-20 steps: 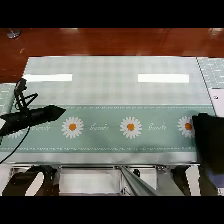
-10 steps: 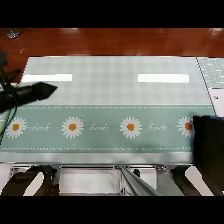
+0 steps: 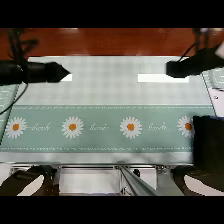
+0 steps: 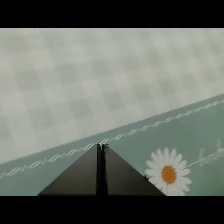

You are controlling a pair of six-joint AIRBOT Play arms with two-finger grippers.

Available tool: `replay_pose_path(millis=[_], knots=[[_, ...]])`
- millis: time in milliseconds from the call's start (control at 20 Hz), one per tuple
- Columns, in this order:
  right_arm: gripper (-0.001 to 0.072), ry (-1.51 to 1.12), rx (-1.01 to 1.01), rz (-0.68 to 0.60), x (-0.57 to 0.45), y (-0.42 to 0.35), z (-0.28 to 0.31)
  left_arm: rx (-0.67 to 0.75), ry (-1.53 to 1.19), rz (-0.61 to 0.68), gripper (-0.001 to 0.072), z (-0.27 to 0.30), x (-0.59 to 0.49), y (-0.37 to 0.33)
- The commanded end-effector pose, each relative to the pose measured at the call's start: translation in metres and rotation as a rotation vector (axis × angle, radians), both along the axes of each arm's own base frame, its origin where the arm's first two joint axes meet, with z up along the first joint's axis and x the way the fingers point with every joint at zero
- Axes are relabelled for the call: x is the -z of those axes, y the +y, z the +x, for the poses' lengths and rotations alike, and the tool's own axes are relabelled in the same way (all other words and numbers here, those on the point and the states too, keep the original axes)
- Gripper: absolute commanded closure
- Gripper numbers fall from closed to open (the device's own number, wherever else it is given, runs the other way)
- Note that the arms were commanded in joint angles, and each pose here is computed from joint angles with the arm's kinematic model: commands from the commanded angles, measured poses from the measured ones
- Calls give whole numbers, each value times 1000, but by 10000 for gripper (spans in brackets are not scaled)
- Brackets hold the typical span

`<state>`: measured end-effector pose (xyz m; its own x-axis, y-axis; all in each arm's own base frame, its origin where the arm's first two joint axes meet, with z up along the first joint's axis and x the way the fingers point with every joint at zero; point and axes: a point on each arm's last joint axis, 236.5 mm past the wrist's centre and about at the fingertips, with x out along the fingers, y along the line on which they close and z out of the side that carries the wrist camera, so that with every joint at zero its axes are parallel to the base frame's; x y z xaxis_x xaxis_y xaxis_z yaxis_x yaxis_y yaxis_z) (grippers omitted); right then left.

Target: Fold the shirts.

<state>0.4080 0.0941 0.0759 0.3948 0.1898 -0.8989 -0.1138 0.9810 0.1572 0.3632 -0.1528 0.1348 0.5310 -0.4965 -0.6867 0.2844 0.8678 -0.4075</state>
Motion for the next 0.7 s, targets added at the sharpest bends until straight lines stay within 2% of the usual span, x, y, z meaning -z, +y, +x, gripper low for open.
replay_pose_path(millis=[0, 150, 650], knots=[[688, 132, 26, -176, 78, -4, -18, -73, 170, 191, 665, -10, 82, 39], [688, 189, 121, -167, 94, -25, -27, -98, 203, 199, 663, -6, 94, 50], [688, 229, 123, -182, 96, -30, -36, -87, 230, 201, 663, -12, 97, 49]])
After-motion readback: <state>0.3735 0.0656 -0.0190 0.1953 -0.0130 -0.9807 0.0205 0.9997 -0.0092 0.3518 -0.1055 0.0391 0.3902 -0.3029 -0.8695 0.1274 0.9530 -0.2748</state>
